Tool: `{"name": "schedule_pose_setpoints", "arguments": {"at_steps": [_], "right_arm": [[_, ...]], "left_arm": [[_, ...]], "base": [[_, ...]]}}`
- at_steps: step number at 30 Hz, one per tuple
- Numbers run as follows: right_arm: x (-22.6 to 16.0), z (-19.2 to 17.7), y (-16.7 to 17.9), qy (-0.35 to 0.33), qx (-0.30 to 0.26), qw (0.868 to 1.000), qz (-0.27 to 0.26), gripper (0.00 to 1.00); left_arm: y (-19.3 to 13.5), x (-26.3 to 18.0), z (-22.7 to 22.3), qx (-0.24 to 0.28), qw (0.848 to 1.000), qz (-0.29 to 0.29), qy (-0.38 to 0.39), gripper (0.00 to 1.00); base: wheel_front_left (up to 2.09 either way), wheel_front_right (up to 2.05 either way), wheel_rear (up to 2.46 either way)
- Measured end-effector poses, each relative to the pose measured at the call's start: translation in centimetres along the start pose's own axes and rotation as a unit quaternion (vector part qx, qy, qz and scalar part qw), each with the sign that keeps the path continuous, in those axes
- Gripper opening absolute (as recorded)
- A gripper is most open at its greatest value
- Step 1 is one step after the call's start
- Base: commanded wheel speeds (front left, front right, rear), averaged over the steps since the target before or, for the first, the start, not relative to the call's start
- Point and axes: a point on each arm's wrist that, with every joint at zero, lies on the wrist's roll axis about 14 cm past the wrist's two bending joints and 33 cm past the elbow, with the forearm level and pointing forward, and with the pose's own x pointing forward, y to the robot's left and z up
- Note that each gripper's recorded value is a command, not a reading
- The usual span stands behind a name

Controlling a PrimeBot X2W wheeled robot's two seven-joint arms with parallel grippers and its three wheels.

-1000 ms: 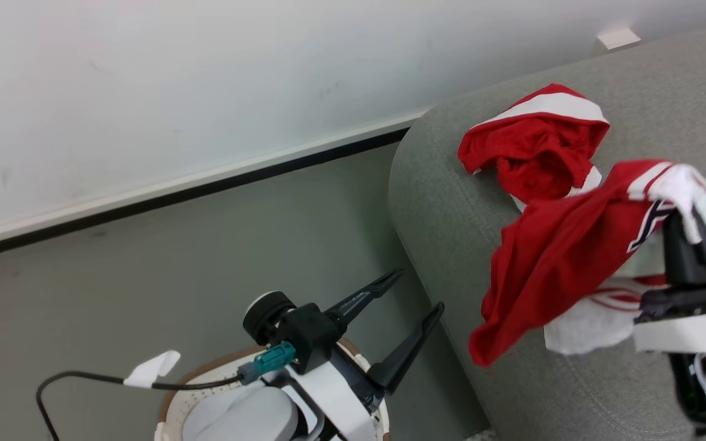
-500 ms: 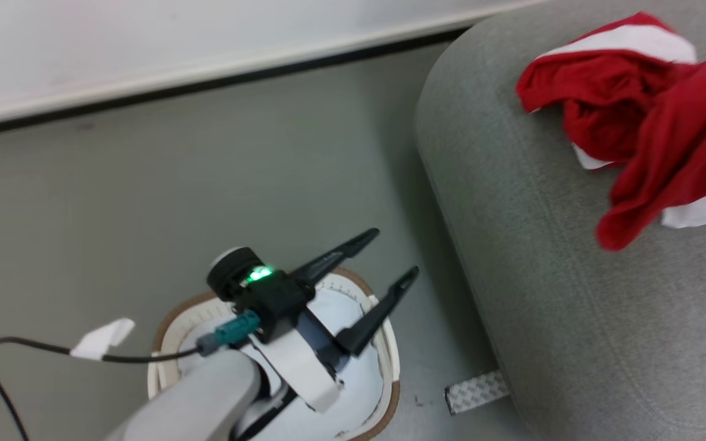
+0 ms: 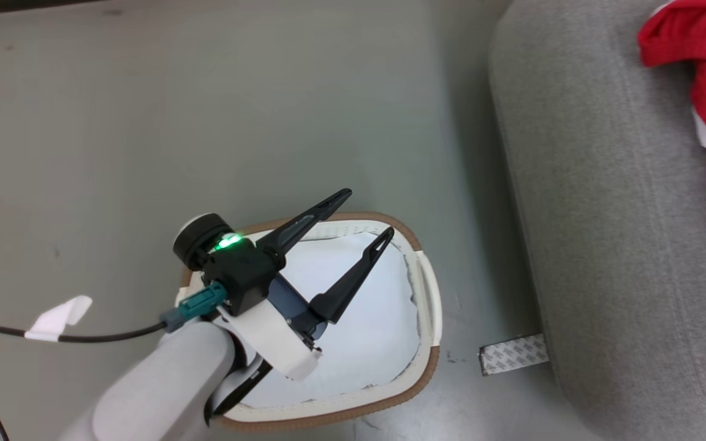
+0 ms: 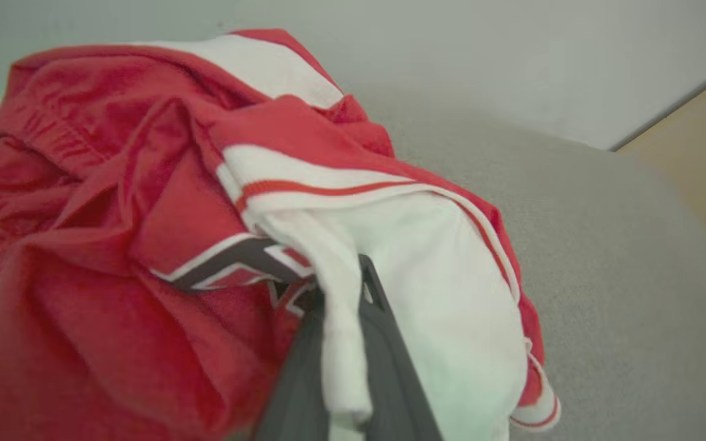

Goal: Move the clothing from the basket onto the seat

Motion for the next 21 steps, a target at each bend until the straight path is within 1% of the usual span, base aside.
{"name": "schedule_pose_setpoints", "arguments": {"at_steps": [2, 4, 5, 6, 8, 9, 10, 11, 14, 18, 21], "right_arm": [[0.3, -1.1, -0.1, 0.029, -0.003, 1.0, -0.001, 0.0], [0.4, -1.4, -0.2, 0.041, 0.002, 0.999, -0.002, 0.0], [0.3, -1.5, -0.2, 0.043, 0.003, 0.999, -0.001, 0.06], [0.2, -1.7, -0.2, 0.049, 0.002, 0.999, -0.001, 0.09], [0.0, -1.6, -0.3, 0.05, 0.004, 0.999, -0.001, 0.3], [-0.1, -1.5, -0.4, 0.049, 0.008, 0.999, -0.001, 0.47], [-0.3, -1.5, -0.5, 0.049, 0.009, 0.999, -0.002, 0.97], [-0.5, -1.5, -0.7, 0.051, 0.01, 0.999, -0.002, 1.0], [-1.3, -1.1, -1.0, 0.051, 0.011, 0.999, 0.0, 1.0], [-3.4, 0.4, -1.5, 0.033, 0.003, 0.999, 0.014, 1.0], [-5.1, 2.3, -2.3, 0.006, -0.005, 1.0, 0.023, 1.0]], "left_arm": [[0.3, -0.2, 0.1, 0.0, 1.0, 0.006, -0.001, 1.0], [0.4, -0.3, 0.4, 0.002, 1.0, 0.01, -0.003, 1.0], [0.4, -0.3, 0.6, 0.003, 1.0, 0.011, -0.004, 1.0], [0.4, -0.3, 0.7, 0.003, 1.0, 0.012, -0.005, 1.0], [0.4, -0.3, 1.1, 0.006, 1.0, 0.014, -0.007, 1.0], [0.3, -0.3, 1.2, 0.007, 1.0, 0.015, -0.008, 1.0], [0.2, -0.3, 1.4, 0.009, 1.0, 0.015, -0.008, 1.0], [0.1, -0.3, 1.6, 0.01, 1.0, 0.015, -0.009, 1.0], [-0.4, -0.3, 2.6, 0.015, 1.0, 0.018, -0.016, 1.0], [-1.2, -0.9, 4.6, 0.021, 0.999, 0.038, -0.029, 1.0], [-1.5, -1.6, 6.4, 0.03, 0.997, 0.056, -0.042, 1.0]], "base": [[0.0, 0.0, 0.0], [0.0, 0.0, 0.0], [0.0, 0.0, 0.0], [0.0, 0.0, 0.0], [0.0, 0.0, 0.0], [0.0, 0.0, 0.0], [0.0, 0.0, 0.0], [0.0, 0.0, 0.0], [0.0, 0.0, 0.0], [0.0, 0.0, 0.0], [0.0, 0.0, 0.0]]}}
